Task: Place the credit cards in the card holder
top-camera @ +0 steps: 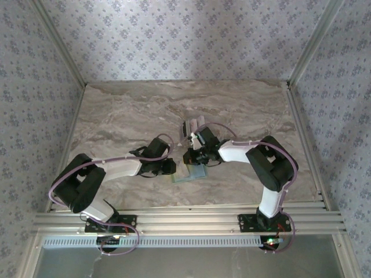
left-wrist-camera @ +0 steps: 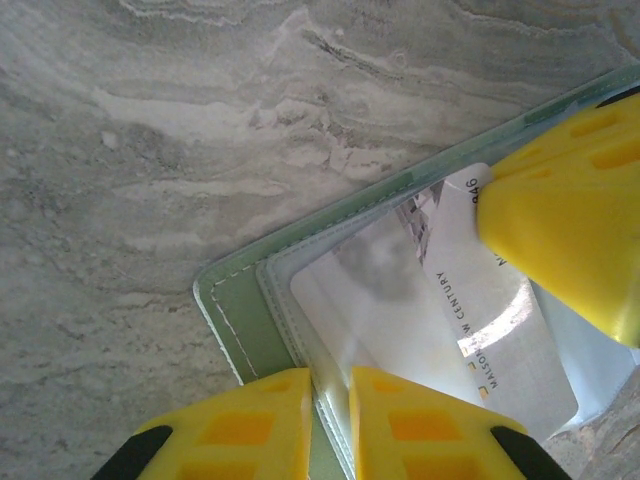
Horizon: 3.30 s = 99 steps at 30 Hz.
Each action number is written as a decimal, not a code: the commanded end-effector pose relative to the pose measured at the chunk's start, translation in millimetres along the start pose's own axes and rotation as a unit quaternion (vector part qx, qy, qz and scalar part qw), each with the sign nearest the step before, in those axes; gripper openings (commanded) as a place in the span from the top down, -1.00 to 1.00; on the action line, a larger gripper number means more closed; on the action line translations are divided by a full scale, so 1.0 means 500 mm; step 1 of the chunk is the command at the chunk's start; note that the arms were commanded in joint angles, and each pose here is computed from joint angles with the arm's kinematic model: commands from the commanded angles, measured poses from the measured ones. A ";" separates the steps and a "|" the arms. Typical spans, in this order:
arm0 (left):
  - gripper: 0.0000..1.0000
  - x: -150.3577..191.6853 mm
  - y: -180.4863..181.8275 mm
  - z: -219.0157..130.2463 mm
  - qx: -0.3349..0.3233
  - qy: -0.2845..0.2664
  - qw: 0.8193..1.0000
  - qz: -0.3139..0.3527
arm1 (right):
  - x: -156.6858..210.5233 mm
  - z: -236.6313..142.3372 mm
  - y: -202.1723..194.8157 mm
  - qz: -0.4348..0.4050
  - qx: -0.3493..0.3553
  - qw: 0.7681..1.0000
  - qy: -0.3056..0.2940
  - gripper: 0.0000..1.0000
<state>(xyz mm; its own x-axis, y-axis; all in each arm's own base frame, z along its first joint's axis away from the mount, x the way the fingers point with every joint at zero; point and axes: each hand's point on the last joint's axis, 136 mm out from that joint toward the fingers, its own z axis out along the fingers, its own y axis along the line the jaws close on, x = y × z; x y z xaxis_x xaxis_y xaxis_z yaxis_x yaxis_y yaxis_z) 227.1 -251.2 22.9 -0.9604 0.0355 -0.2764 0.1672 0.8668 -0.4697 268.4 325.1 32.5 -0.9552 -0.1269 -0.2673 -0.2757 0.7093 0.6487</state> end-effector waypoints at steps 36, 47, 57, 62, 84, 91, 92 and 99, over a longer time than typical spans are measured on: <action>0.50 0.024 0.014 -0.006 -0.006 0.033 0.999 0.008 | 0.048 -0.017 0.042 -0.018 0.035 0.999 0.011 0.12; 0.28 0.001 -0.011 -0.042 0.038 0.015 0.999 0.001 | 0.034 -0.051 0.054 -0.066 0.065 0.996 0.011 -0.20; 0.42 -0.014 0.002 -0.058 0.040 0.006 0.999 -0.006 | 0.012 -0.109 0.001 -0.089 0.162 0.983 -0.003 0.20; 0.53 -0.016 0.003 -0.045 0.042 0.008 0.999 -0.004 | -0.002 -0.114 -0.031 -0.103 0.216 0.971 0.004 0.38; 0.56 0.003 0.026 -0.011 0.027 0.033 0.999 -0.007 | 0.009 -0.055 -0.079 -0.139 0.303 0.941 0.053 0.23; 0.57 0.002 0.026 -0.010 0.026 0.033 0.999 -0.007 | 0.021 -0.047 -0.082 -0.142 0.304 0.940 0.060 0.34; 0.57 0.003 0.026 -0.009 0.025 0.034 0.999 -0.007 | 0.021 -0.047 -0.080 -0.141 0.301 0.941 0.058 0.41; 0.57 0.004 0.029 -0.006 0.023 0.036 0.999 -0.008 | 0.011 -0.054 -0.054 -0.149 0.285 0.946 0.045 0.82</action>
<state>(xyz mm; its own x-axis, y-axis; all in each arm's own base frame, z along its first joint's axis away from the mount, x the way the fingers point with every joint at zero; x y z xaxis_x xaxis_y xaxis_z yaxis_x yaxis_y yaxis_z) 229.9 -237.2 23.4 -0.9737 0.0384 -0.2245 0.1514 0.8457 -0.5117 272.1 283.5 26.9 -0.8620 -0.4082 -0.3004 -0.4422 0.8954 0.0522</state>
